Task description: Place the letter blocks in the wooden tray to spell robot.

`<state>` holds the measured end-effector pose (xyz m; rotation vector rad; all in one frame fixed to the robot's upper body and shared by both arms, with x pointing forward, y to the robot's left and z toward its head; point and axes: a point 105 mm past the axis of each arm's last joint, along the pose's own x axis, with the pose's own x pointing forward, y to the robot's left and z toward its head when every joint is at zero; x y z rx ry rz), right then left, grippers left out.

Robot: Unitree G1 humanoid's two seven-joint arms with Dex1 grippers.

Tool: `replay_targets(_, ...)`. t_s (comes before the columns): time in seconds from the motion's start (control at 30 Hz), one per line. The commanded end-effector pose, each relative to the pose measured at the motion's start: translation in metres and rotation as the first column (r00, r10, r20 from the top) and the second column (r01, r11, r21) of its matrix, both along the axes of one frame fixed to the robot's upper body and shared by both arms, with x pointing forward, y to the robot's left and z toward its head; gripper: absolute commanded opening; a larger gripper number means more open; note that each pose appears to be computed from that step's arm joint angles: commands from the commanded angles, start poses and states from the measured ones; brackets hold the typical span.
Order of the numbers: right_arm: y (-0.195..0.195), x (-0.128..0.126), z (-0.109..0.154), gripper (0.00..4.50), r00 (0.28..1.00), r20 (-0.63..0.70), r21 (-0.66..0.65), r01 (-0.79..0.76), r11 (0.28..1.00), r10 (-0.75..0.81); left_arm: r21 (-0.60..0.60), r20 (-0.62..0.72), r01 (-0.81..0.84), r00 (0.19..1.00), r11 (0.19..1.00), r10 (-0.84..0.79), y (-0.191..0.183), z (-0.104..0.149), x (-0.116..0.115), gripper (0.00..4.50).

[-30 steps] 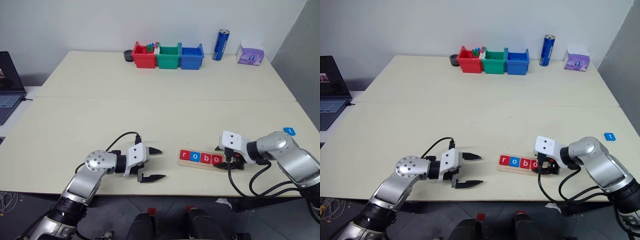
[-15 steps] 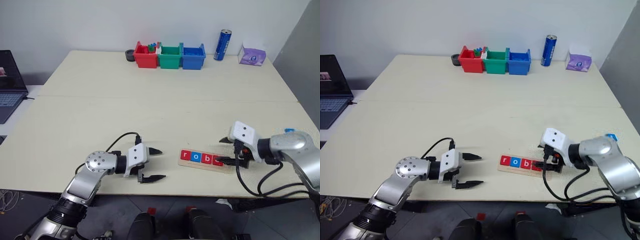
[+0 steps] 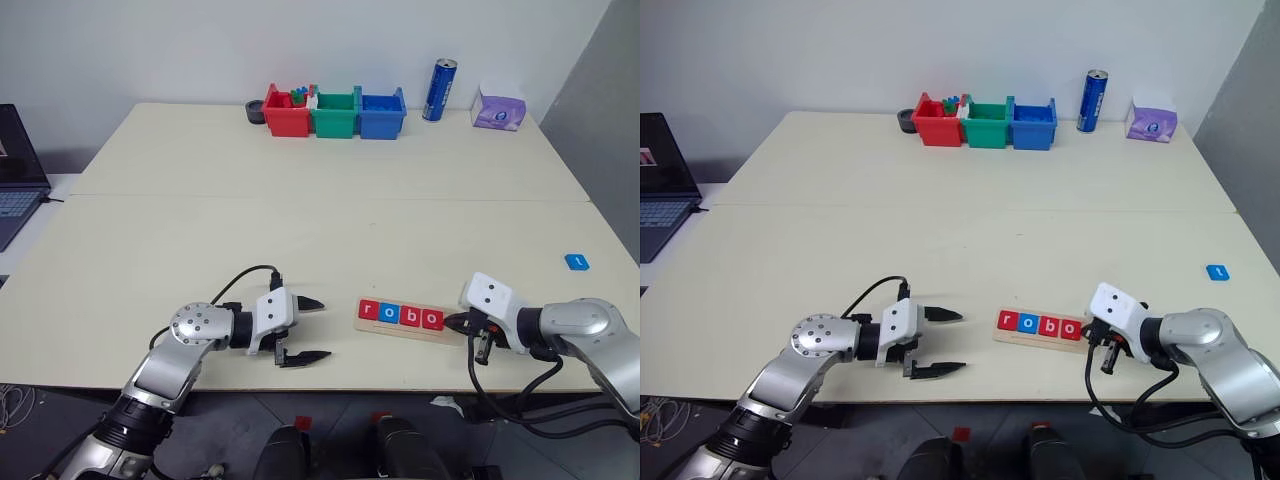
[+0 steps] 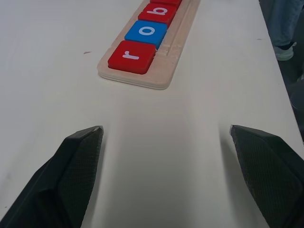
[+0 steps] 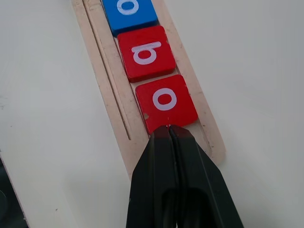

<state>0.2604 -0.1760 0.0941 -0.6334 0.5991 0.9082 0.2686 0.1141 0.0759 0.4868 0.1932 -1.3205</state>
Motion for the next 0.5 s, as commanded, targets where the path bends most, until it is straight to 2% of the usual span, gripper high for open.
replay_targets(0.03, -0.001, 0.007, 0.006, 0.04, 0.999, 0.043, -0.038, -0.024, 0.999, 0.025, -0.006, 0.039, 0.012, 0.999, 1.000, -0.012, -0.003, 0.008, 0.002, 4.50)
replay_targets(0.5, 0.014, 0.016, 0.007, 0.04, 0.996, 0.046, -0.023, -0.079, 0.997, 0.080, -0.005, 0.043, 0.005, 0.999, 1.000, -0.005, -0.002, 0.007, 0.001, 4.50)
